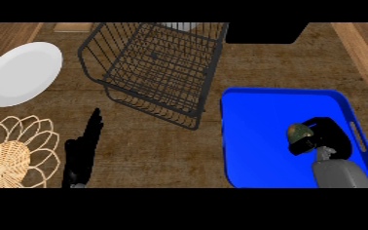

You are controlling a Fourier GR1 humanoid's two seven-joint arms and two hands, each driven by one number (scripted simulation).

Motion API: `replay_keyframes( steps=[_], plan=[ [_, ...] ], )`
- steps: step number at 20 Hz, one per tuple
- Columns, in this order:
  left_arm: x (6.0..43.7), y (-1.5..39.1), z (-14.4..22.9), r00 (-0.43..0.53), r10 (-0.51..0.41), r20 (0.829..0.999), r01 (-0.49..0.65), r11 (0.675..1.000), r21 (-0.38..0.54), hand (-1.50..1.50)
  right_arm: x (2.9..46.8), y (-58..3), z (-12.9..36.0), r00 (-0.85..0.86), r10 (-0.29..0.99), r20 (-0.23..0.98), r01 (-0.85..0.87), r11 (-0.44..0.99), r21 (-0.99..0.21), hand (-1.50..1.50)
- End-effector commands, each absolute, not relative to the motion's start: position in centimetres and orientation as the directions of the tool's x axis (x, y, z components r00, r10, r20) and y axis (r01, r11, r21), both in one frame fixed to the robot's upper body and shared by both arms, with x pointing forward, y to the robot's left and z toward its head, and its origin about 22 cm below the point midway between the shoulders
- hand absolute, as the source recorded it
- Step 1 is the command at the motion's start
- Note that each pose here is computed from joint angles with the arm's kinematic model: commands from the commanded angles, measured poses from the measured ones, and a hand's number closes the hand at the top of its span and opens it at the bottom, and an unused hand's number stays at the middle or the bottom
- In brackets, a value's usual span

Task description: Pick the squash from the tray and place it in the tiered basket

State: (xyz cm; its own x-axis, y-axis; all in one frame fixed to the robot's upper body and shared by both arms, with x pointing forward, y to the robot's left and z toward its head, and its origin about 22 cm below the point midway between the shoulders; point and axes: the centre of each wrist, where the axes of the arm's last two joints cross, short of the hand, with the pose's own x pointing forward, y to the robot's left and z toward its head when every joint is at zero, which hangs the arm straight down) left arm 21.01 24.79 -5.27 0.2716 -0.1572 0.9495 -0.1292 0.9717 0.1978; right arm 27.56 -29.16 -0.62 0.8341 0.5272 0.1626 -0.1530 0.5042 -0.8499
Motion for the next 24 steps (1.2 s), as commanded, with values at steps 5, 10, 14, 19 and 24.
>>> replay_keyframes(
  steps=[5, 10, 14, 19, 24],
  plan=[
    [22.5, 26.5, -4.5, 0.260, -0.157, 0.953, -0.113, 0.975, 0.192, 0.00, 27.1, -27.8, -2.5, 0.767, 0.634, 0.098, -0.176, 0.354, -0.918, 1.50],
    [21.0, 25.4, -5.2, 0.273, -0.160, 0.949, -0.107, 0.975, 0.195, 0.00, 27.1, -22.7, -1.7, 0.628, 0.752, 0.203, -0.131, 0.360, -0.924, 1.50],
    [21.4, 24.6, -5.4, 0.274, -0.145, 0.951, -0.111, 0.977, 0.181, 0.00, 25.5, -12.7, -0.1, 0.262, 0.938, 0.228, -0.265, 0.297, -0.917, 1.50],
    [21.4, 24.9, -4.9, 0.284, -0.154, 0.946, -0.135, 0.971, 0.199, 0.00, 22.1, -10.5, 6.6, 0.236, 0.849, 0.474, -0.105, 0.507, -0.856, 1.50],
    [20.4, 25.5, -5.7, 0.289, -0.147, 0.946, -0.140, 0.971, 0.194, 0.00, 19.5, -11.0, 14.8, 0.172, 0.755, 0.632, 0.106, 0.624, -0.774, 1.50]
  ],
)
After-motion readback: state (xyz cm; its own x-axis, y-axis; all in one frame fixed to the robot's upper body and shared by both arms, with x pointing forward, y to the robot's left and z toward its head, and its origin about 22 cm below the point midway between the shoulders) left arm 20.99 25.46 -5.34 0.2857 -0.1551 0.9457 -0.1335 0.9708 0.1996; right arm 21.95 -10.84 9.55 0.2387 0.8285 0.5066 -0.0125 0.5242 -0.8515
